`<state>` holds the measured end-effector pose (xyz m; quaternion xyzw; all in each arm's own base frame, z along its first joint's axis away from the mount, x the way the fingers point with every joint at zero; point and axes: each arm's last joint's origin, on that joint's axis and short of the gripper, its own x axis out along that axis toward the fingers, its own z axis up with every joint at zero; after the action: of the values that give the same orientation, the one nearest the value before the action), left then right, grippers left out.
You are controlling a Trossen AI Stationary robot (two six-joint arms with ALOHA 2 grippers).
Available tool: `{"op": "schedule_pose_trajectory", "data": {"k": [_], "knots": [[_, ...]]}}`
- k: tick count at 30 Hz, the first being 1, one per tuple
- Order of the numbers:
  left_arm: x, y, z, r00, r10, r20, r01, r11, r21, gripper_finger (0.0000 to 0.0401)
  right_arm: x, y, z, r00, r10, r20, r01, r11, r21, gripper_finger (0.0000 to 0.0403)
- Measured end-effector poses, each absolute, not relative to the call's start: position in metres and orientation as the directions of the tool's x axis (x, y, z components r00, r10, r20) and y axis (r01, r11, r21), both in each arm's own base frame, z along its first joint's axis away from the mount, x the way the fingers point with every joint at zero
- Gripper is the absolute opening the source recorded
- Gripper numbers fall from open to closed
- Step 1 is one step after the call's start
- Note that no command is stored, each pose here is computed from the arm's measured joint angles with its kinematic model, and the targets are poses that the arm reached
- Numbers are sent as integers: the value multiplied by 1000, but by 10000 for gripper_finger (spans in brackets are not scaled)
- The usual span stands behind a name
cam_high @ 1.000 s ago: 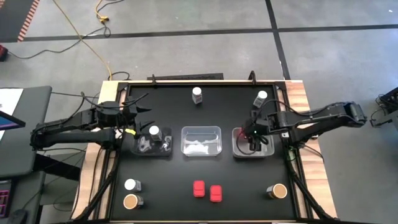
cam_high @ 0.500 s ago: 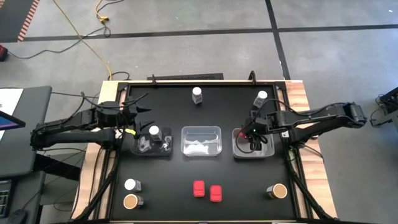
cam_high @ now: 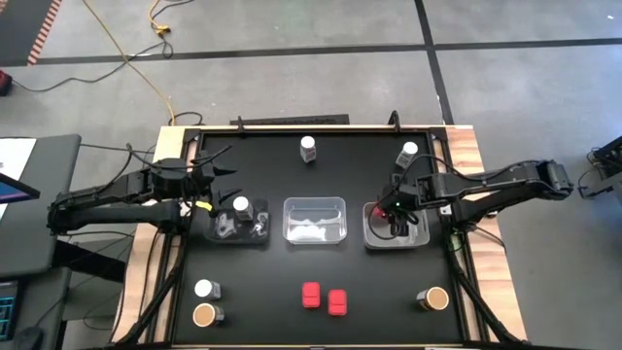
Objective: Sort spices by type
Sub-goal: Put the top red seasoning can into the white bin
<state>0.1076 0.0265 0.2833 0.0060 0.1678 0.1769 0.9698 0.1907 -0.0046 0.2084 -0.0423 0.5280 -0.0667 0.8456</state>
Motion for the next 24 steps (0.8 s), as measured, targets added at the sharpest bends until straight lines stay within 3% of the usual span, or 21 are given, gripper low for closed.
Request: {"op": "schedule_pose_trajectory", "data": {"k": [12, 24], "knots": [[108, 27, 283, 881, 345, -324, -342, 937, 68, 271, 195, -3, 232, 450, -155, -880, 58, 988, -144, 241], [108, 27, 283, 881, 345, -324, -340, 938, 73, 271, 188, 19, 210, 427, -208, -880, 20, 975, -220, 241]]}}
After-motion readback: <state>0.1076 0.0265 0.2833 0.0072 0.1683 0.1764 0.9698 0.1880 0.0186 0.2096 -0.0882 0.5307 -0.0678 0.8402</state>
